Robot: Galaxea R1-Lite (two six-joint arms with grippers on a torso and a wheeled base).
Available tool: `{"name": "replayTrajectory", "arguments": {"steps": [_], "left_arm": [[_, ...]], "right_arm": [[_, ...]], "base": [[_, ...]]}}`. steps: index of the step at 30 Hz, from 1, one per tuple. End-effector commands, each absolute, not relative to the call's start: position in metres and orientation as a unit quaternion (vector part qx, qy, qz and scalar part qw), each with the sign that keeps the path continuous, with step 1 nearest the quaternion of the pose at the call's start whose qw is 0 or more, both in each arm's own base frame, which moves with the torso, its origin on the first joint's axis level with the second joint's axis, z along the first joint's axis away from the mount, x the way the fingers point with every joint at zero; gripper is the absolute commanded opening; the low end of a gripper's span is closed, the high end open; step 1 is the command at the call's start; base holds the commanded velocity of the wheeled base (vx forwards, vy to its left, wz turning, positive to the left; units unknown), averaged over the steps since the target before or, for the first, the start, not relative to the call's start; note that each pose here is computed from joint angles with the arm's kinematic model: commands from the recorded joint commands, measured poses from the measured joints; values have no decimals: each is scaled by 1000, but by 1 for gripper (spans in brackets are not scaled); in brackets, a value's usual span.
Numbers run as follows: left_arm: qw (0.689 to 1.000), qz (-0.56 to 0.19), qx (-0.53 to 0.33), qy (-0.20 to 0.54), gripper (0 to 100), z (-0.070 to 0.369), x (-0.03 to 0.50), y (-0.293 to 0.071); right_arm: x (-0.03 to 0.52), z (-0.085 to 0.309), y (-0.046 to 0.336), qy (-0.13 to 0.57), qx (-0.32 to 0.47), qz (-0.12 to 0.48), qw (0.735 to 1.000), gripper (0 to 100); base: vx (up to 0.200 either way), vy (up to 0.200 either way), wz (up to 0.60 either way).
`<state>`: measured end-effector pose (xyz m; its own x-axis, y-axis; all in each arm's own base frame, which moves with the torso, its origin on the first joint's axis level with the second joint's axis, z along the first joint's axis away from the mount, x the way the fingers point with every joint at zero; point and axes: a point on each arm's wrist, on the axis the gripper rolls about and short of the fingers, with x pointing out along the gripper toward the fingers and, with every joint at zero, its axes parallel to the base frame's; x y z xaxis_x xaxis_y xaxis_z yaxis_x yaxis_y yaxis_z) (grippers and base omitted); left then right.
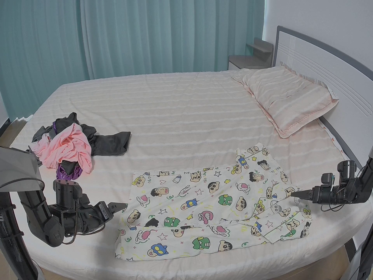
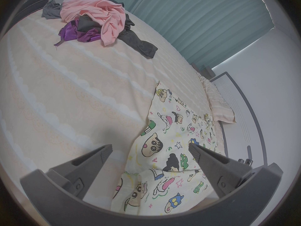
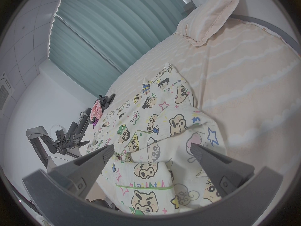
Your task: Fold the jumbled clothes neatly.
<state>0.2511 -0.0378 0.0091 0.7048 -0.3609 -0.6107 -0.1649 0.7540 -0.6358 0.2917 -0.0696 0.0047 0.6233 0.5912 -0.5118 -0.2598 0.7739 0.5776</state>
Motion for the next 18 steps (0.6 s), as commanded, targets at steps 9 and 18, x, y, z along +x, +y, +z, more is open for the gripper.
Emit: {"name": "replayTrajectory", "arguments": {"steps": [9,18], "left_arm": [[857,-55,-348,376,100,12,250,-36],[851,-55,-356,383,100,11,248,-41]], "right_arm": [[293,9,-70,355,240,240,871,100],[293,9,-69,355,241,243,870,100]], "base": [[133,0,0],[0,-67,0]]}}
